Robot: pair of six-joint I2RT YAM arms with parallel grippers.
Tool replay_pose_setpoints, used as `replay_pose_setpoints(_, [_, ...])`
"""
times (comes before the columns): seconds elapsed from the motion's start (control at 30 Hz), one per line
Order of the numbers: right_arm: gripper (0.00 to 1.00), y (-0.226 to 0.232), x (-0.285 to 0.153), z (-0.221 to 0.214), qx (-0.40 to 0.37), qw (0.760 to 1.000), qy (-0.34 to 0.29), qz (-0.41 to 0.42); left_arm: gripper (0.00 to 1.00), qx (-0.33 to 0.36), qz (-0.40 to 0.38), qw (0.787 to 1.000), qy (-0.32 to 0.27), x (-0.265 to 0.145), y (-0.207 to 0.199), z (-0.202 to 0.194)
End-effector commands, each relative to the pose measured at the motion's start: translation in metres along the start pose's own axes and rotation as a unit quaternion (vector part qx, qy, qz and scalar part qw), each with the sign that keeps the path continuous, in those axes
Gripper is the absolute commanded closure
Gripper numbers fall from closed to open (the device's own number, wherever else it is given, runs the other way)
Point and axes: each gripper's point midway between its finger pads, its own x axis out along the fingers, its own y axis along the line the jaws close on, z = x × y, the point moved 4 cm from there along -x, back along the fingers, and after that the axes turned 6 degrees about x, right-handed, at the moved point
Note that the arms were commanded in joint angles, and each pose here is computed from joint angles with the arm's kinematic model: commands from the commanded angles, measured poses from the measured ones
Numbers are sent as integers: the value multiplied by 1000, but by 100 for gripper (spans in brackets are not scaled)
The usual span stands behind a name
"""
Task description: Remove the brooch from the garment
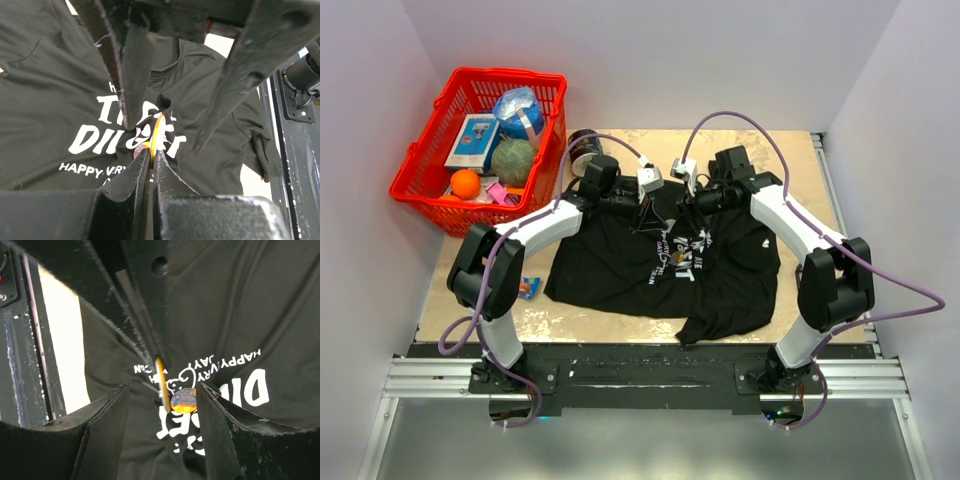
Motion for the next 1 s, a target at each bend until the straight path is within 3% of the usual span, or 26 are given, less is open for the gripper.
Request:
replay_pose_setpoints(0.0, [42,-7,-1,22,-26,999,-20,-15,100,41,-2,999,-27,-10,0,31])
replay_pose_setpoints(0.53, [55,-9,2,19,-23,1000,-12,-10,100,40,3,999,-30,-11,5,32])
replay_pose_setpoints(0.97, [57,-17,7,21,5,1000,-13,-26,100,36,1,999,-32,-10,6,31])
